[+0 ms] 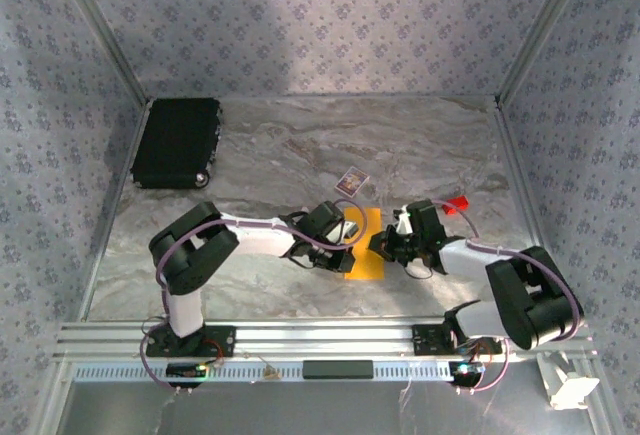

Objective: Fold a paper plane with a square sheet of paper (pick it up from the middle)
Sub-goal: Fold the triangle a second time at the center of the table.

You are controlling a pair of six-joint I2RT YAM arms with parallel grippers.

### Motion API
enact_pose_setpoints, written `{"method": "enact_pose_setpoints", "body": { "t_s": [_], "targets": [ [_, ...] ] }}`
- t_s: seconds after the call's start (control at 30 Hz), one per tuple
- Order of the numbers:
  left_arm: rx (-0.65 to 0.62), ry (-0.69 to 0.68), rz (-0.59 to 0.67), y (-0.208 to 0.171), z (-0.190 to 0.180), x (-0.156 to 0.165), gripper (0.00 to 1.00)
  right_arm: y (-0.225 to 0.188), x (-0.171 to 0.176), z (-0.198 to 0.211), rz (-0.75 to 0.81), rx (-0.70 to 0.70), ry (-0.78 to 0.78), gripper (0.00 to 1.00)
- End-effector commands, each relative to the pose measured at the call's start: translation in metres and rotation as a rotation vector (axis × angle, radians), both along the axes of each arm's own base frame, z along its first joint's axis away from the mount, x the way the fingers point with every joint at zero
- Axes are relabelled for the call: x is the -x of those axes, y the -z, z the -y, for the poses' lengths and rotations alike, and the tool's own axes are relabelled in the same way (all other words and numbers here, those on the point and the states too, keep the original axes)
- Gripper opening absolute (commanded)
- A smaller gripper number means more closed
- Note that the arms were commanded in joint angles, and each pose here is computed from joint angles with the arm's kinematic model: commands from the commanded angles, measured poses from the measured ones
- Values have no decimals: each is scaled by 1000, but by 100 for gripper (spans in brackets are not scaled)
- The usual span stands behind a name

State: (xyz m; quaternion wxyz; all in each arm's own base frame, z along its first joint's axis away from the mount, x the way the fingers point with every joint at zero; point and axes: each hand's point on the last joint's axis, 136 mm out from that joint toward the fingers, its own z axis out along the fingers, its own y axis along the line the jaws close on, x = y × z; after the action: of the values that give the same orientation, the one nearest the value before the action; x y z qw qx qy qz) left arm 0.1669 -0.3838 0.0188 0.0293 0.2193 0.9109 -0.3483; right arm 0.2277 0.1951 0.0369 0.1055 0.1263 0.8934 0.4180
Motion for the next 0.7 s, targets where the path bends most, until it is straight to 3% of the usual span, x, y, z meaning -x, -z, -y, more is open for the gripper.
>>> {"method": "enact_pose_setpoints", "body": {
  "t_s": [0.0,0.23,0.37,0.67],
  "targets": [
    [-134,-13,-67,33,-29,17,1,0,9,-6,-12,25,-31,1],
    [-155,-18,-54,35,-31,15,0,22,35,-25,-67,53,-107,0],
    [-158,-22,-47,35,-33,14,0,46,44,-8,-119,144,-73,0],
    [-176,-27,-50,40,-39,17,0,31,21,6,-69,139,-4,0]
  ]
}}
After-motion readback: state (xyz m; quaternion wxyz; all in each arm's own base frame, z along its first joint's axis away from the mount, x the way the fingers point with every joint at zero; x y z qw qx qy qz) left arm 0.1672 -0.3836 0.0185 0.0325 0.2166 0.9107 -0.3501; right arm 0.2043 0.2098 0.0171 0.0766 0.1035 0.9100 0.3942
